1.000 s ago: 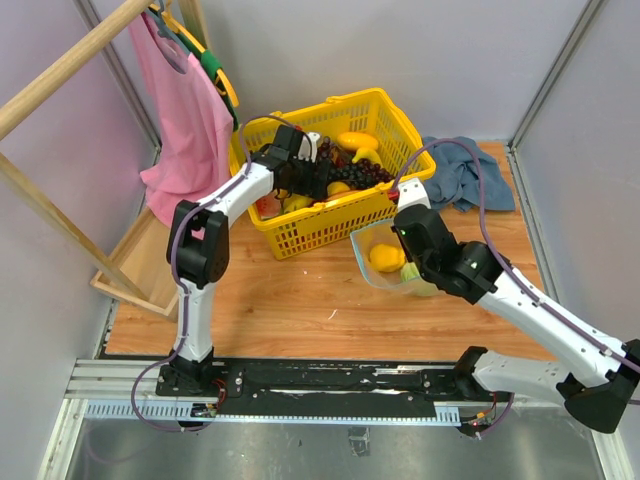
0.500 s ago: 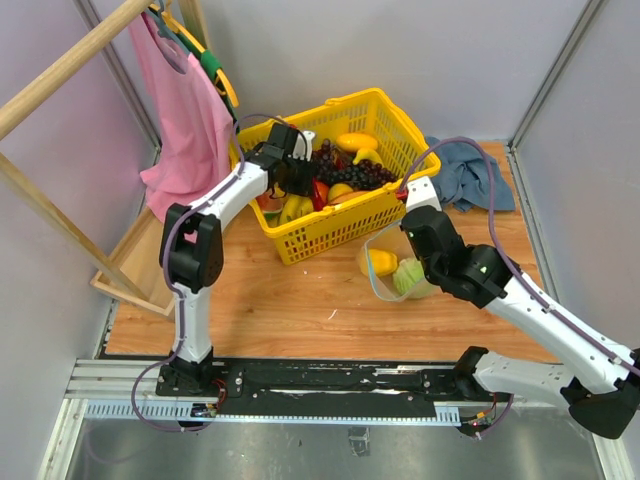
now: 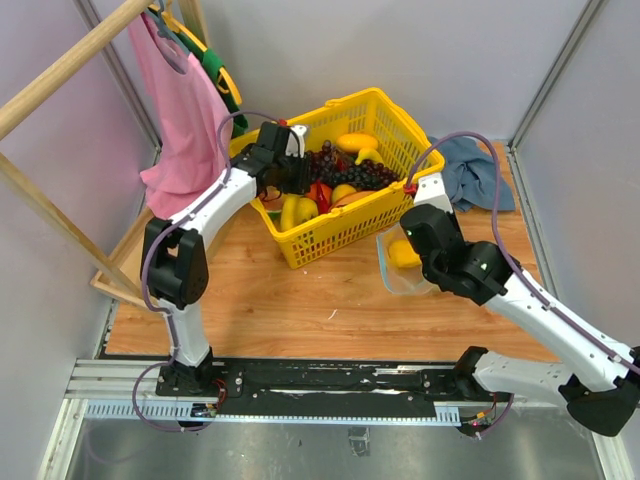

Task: Place the food in the zip-top bag and seal the zipper
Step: Pick up the fake fruit from the bin.

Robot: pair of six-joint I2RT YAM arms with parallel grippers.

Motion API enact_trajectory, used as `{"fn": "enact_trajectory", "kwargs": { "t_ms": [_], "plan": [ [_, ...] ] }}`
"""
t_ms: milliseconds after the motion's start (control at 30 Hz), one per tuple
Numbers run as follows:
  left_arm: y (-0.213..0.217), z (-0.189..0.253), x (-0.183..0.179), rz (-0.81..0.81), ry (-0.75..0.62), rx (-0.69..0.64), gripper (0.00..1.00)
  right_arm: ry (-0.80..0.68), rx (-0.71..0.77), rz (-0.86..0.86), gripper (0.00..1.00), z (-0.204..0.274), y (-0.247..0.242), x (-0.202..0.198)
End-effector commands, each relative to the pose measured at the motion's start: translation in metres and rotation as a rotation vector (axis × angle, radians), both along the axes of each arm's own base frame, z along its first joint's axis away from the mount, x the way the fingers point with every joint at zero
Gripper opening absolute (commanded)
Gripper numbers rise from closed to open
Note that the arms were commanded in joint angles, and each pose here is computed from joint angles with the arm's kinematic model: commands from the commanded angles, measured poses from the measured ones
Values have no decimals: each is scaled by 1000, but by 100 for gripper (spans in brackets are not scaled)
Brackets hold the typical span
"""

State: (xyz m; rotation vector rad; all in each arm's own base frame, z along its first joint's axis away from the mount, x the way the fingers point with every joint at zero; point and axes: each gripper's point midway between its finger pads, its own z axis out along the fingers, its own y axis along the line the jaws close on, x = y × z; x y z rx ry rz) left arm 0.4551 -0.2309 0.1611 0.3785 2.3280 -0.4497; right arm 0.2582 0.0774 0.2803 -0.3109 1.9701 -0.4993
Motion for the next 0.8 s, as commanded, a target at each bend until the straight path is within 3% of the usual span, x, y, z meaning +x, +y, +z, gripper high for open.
{"fn": "enact_trajectory", "kwargs": {
  "t_ms": [0, 133, 400, 533, 767],
  "plan": [
    [-12, 71, 5, 19, -180, -153, 7, -9, 101, -27, 0, 2, 8, 3],
    [-17, 113, -4, -21, -299, -243, 1, 62, 189, 26, 1, -14, 32, 4],
    [-9, 197, -38, -79, -635, -393, 0, 41, 279, 3, 0, -16, 40, 6],
    [2, 215, -46, -55, -766, -410, 0, 29, 353, 9, 1, -19, 46, 5],
    [5, 231, -54, -76, -851, -421, 0, 33, 401, 14, 1, -21, 51, 3]
  ]
}}
